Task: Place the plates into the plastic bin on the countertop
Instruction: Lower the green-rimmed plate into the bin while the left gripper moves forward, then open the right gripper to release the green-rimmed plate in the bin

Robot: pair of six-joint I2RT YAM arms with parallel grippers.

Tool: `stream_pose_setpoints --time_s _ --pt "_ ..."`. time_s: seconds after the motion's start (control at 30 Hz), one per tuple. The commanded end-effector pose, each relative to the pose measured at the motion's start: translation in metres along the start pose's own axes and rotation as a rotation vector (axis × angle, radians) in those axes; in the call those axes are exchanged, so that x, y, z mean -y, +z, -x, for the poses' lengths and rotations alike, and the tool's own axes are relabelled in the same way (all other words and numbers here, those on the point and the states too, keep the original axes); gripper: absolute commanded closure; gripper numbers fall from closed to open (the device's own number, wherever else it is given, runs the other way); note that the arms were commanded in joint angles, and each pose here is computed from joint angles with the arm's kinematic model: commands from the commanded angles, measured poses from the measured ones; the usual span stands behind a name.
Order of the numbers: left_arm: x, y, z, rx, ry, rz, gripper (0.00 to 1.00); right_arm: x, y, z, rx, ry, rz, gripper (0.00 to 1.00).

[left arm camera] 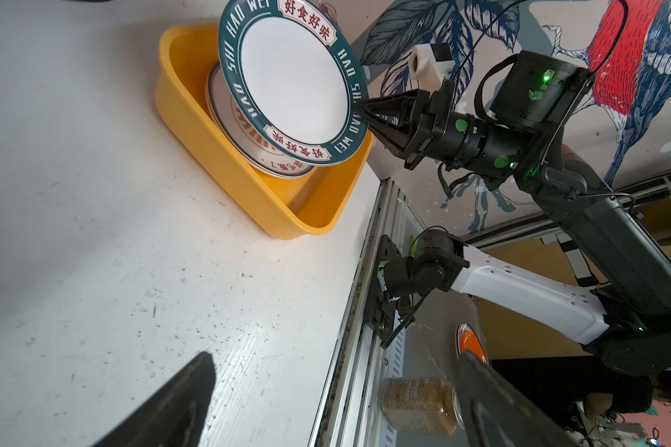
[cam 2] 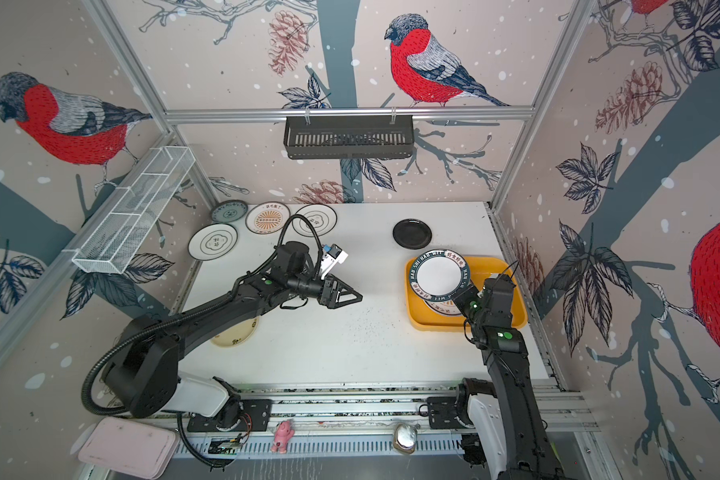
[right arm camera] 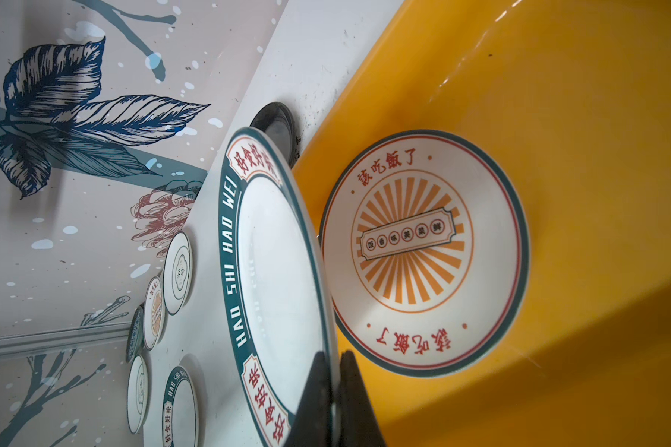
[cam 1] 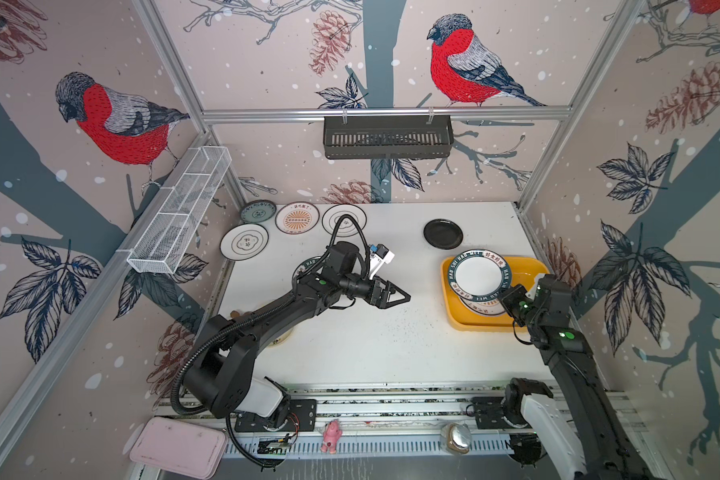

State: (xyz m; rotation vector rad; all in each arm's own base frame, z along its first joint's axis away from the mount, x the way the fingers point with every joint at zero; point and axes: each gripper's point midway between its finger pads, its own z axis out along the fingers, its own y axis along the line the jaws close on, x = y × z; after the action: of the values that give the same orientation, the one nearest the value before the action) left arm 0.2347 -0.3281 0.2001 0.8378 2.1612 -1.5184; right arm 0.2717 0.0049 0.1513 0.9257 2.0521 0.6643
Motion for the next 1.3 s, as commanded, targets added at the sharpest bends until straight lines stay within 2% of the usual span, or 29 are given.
stream_pose_setpoints --time_s 0.0,0.4,1.03,1.27 --pt "-0.002 0.004 -0.005 -0.024 0.025 0.014 0.04 0.001 -0.001 -0.002 -0.009 -0.006 0.035 0.98" --pt "-0.009 0.008 -0.006 -0.037 0.018 0.048 0.03 0.035 0.005 0.003 0.005 0.035 -0.009 0.98" --pt "-0.012 0.002 -0.001 -0.026 0.066 0.116 0.04 0.049 0.025 0.018 0.004 0.028 -0.066 0.98" --pt "-0.015 0.001 -0.002 -0.029 0.07 0.135 0.04 0.058 0.034 0.012 -0.043 0.039 -0.098 0.96"
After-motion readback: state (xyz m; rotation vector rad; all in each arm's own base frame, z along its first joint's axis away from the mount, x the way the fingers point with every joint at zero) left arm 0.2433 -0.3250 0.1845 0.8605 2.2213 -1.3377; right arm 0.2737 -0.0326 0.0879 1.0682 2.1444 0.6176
